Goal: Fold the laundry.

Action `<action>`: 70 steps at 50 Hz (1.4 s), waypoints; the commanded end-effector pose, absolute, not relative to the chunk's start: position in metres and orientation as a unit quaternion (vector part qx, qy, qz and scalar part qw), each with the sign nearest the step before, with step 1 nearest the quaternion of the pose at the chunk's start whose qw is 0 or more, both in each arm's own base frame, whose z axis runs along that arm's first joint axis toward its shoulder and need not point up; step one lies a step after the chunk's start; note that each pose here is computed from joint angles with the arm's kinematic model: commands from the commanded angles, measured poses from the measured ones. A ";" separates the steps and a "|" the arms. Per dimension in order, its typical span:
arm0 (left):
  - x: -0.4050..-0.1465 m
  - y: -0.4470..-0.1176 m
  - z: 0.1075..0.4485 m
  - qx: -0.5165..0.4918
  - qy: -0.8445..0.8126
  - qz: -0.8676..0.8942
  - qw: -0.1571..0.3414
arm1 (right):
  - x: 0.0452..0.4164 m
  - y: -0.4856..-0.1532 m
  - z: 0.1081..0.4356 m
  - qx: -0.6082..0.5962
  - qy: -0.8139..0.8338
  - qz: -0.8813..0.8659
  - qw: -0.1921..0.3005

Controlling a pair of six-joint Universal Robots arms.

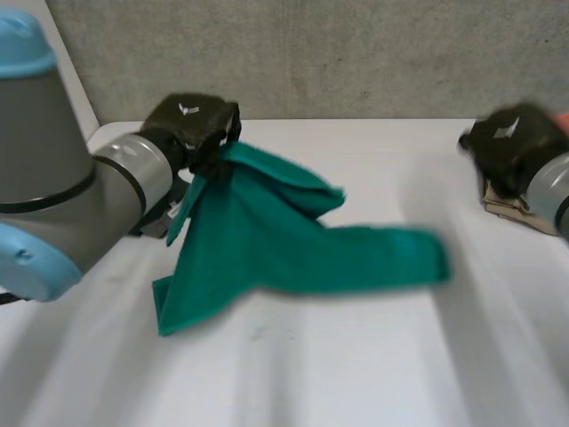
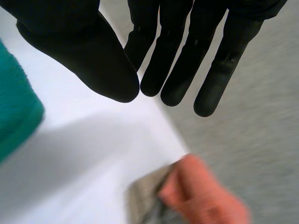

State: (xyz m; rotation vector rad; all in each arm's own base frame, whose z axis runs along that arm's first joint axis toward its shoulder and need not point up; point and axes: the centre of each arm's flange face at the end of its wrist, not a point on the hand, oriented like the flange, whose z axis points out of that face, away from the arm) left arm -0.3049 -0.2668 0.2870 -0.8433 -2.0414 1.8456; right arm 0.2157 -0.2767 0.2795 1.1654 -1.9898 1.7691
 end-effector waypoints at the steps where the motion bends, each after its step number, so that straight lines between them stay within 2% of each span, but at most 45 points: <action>1: -0.309 -0.288 0.256 -0.290 -0.726 0.612 0.122 | 0.222 -0.231 0.208 0.539 -0.720 0.425 0.098; 4: -0.311 -0.284 0.255 -0.294 -0.725 0.610 0.125 | 0.223 -0.228 0.211 0.554 -0.713 0.419 0.097; 9: -0.315 -0.274 0.262 -0.299 -0.721 0.612 0.133 | 0.238 -0.261 0.240 0.474 -0.689 0.542 0.077; 10: -0.315 -0.267 0.273 -0.300 -0.714 0.618 0.136 | 0.241 -0.265 0.246 0.461 -0.685 0.560 0.069; 12: -0.314 -0.259 0.282 -0.302 -0.708 0.623 0.139 | 0.250 -0.278 0.259 0.437 -0.669 0.600 0.033; 15: -0.311 -0.245 0.293 -0.309 -0.701 0.626 0.144 | 0.260 -0.292 0.261 0.432 -0.659 0.615 -0.024; 16: -0.311 -0.241 0.295 -0.312 -0.698 0.627 0.147 | 0.267 -0.302 0.258 0.433 -0.653 0.617 -0.070; 19: -0.310 -0.226 0.308 -0.317 -0.686 0.636 0.156 | 0.280 -0.317 0.251 0.433 -0.646 0.613 -0.141; 20: -0.310 -0.222 0.312 -0.318 -0.683 0.639 0.159 | 0.288 -0.324 0.241 0.433 -0.646 0.599 -0.189; 24: -0.308 -0.212 0.318 -0.322 -0.675 0.645 0.161 | 0.309 -0.333 0.211 0.439 -0.644 0.557 -0.288; 28: -0.306 -0.208 0.320 -0.327 -0.672 0.646 0.157 | 0.324 -0.334 0.181 0.437 -0.649 0.517 -0.346; 32: -0.306 -0.207 0.319 -0.333 -0.670 0.646 0.151 | 0.344 -0.319 0.158 0.444 -0.653 0.479 -0.383; 37: -0.307 -0.207 0.317 -0.346 -0.666 0.646 0.141 | 0.350 -0.314 0.158 0.434 -0.657 0.465 -0.404; 42: -0.303 -0.211 0.316 -0.345 -0.668 0.648 0.127 | 0.338 -0.327 0.196 0.412 -0.650 0.510 -0.383; 46: -0.296 -0.218 0.313 -0.337 -0.677 0.644 0.117 | 0.303 -0.348 0.229 0.398 -0.646 0.585 -0.287; 47: -0.294 -0.219 0.312 -0.336 -0.679 0.643 0.115 | 0.287 -0.348 0.238 0.397 -0.648 0.604 -0.240; 52: -0.287 -0.220 0.297 -0.336 -0.697 0.624 0.111 | 0.259 -0.324 0.265 0.422 -0.637 0.635 -0.110; 55: -0.284 -0.219 0.282 -0.339 -0.713 0.604 0.108 | 0.249 -0.306 0.261 0.442 -0.646 0.619 -0.062; 62: -0.276 -0.224 0.246 -0.339 -0.749 0.561 0.096 | 0.231 -0.262 0.250 0.471 -0.686 0.554 -0.006; 70: -0.281 -0.237 0.201 -0.347 -0.779 0.514 0.093 | 0.223 -0.249 0.221 0.520 -0.700 0.488 0.043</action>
